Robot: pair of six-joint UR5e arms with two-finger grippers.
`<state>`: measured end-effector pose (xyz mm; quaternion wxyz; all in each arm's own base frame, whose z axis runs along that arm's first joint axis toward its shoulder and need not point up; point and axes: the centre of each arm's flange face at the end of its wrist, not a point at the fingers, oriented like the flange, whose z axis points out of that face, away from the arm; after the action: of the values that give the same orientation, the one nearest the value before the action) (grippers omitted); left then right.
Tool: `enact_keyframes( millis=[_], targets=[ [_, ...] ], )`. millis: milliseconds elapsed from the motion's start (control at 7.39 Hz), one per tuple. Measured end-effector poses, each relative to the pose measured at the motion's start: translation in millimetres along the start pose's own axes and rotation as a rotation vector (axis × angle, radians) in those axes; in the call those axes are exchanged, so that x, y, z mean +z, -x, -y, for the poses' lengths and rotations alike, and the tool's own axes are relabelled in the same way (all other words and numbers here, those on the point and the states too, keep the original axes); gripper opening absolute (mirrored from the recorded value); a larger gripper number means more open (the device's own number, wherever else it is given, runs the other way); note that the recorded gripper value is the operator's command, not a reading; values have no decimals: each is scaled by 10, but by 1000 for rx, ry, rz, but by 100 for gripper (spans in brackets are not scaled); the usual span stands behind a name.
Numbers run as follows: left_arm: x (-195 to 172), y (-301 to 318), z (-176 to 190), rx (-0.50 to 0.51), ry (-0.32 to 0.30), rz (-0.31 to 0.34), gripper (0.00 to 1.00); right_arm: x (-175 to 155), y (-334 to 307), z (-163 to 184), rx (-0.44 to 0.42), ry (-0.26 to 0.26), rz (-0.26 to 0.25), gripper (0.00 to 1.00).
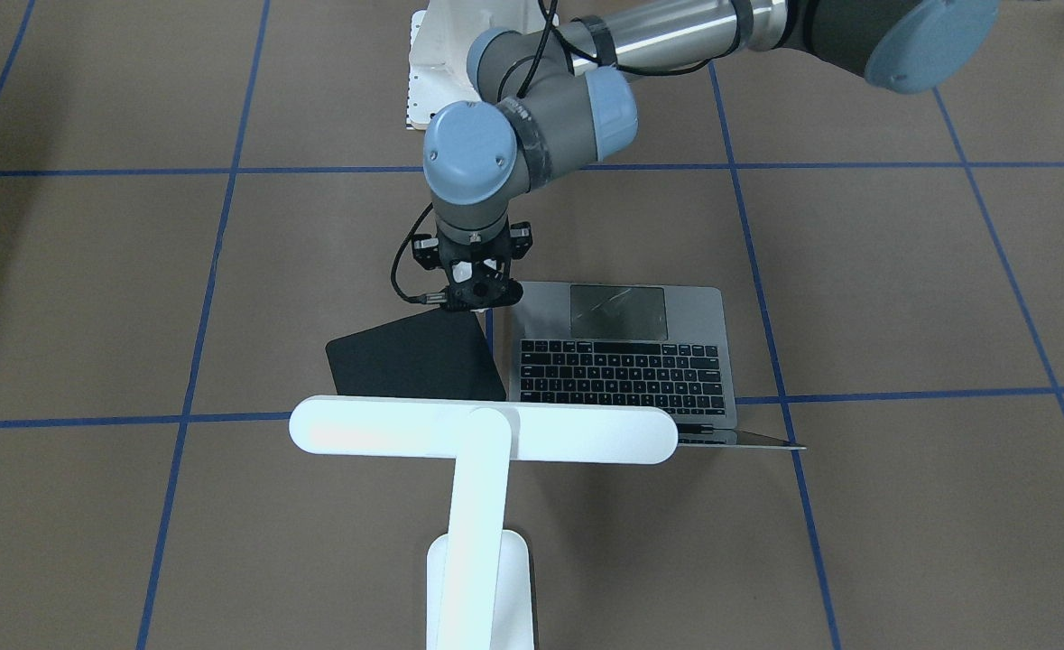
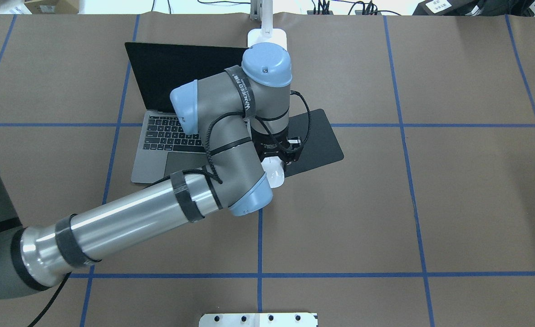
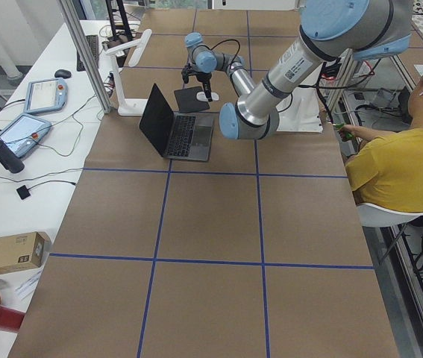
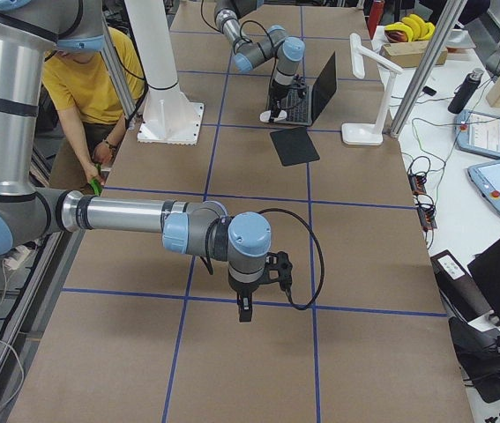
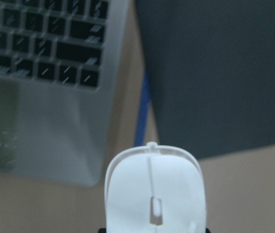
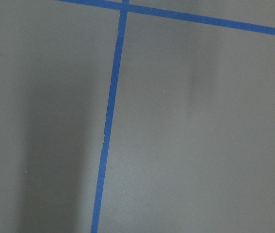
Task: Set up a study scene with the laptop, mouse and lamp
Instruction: 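Lower the mouse onto the mouse pad and open the left gripper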
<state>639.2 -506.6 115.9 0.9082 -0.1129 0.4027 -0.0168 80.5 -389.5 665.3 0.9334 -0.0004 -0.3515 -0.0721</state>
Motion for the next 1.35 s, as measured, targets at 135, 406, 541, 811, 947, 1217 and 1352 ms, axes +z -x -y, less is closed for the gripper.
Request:
enact_keyframes(
  millis=[135,406,541,811,947,1217,1352],
  targets=[
    [99,-112,190,-11,-8,-5,7,0,0,0,0,0,0,100],
    [185,-189,365,-23,-21,-5,32,-1,1,2,-1,0,0,100],
    [232,-207,416,-24,-31,-7,72,-3,2,4,-2,-1,0,100],
    [279,-215,475,-18,-49,-14,100,-10,9,8,-3,-2,2,100],
    [274,-225,488,-12,-62,-15,100,-12,11,10,-3,-3,2,100],
    [252,-236,485,1,-72,-16,100,-14,12,11,-3,-4,2,100],
    [215,-233,479,8,-73,-21,100,-21,17,14,-5,-5,0,100]
  ],
)
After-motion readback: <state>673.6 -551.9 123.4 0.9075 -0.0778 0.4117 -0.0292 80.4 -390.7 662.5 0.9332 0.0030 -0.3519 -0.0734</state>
